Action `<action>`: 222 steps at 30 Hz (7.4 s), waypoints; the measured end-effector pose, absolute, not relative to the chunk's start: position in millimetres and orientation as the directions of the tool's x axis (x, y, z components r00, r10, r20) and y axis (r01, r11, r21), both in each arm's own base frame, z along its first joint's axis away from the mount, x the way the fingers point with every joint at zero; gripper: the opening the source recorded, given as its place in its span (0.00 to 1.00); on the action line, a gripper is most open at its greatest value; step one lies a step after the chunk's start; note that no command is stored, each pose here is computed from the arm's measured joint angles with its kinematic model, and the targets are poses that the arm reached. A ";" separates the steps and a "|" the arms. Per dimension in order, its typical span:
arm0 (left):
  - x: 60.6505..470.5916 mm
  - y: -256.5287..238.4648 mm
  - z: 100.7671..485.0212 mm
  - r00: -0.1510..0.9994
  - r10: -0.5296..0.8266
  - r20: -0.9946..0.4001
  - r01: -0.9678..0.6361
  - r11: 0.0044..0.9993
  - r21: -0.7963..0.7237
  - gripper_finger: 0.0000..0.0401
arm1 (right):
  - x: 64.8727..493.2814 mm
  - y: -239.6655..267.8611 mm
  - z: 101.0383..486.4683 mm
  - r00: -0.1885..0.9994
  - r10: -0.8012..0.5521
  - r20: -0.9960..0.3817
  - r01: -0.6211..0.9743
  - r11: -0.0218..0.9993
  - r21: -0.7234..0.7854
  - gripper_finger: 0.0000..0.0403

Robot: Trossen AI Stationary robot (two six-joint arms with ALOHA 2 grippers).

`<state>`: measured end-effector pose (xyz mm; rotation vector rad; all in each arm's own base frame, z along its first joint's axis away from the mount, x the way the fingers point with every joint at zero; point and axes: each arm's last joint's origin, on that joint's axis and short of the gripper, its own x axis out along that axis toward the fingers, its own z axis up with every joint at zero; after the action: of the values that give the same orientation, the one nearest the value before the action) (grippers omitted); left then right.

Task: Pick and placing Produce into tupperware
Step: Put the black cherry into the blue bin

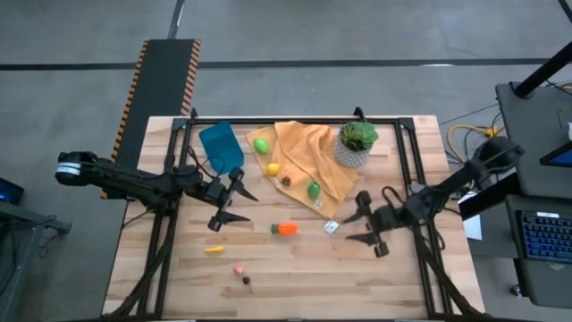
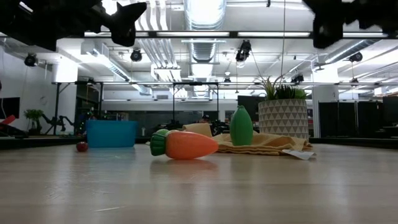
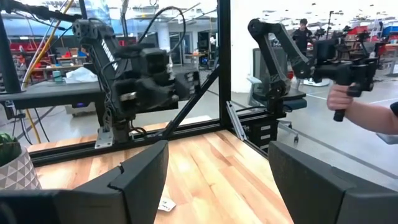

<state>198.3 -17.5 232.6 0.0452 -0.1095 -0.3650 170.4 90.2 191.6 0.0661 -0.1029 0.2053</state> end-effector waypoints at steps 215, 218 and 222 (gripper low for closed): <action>162.5 94.8 182.5 0.275 0.620 -0.735 -0.728 0.634 0.261 0.22 | 180.0 85.0 219.1 0.980 -0.130 0.150 0.150 0.981 -0.125 0.46; 165.3 96.5 177.5 0.252 0.611 -0.750 -0.720 0.636 0.276 0.22 | 180.1 85.0 219.2 0.980 -0.131 0.149 0.150 0.981 -0.125 0.46; 167.0 97.4 173.2 0.236 0.603 -0.762 -0.714 0.639 0.285 0.22 | 180.1 85.0 219.1 0.980 -0.131 0.149 0.150 0.981 -0.125 0.46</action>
<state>167.0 97.4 173.2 -0.1321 0.9784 0.9066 180.1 85.0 219.1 -0.1367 -0.1406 -0.1417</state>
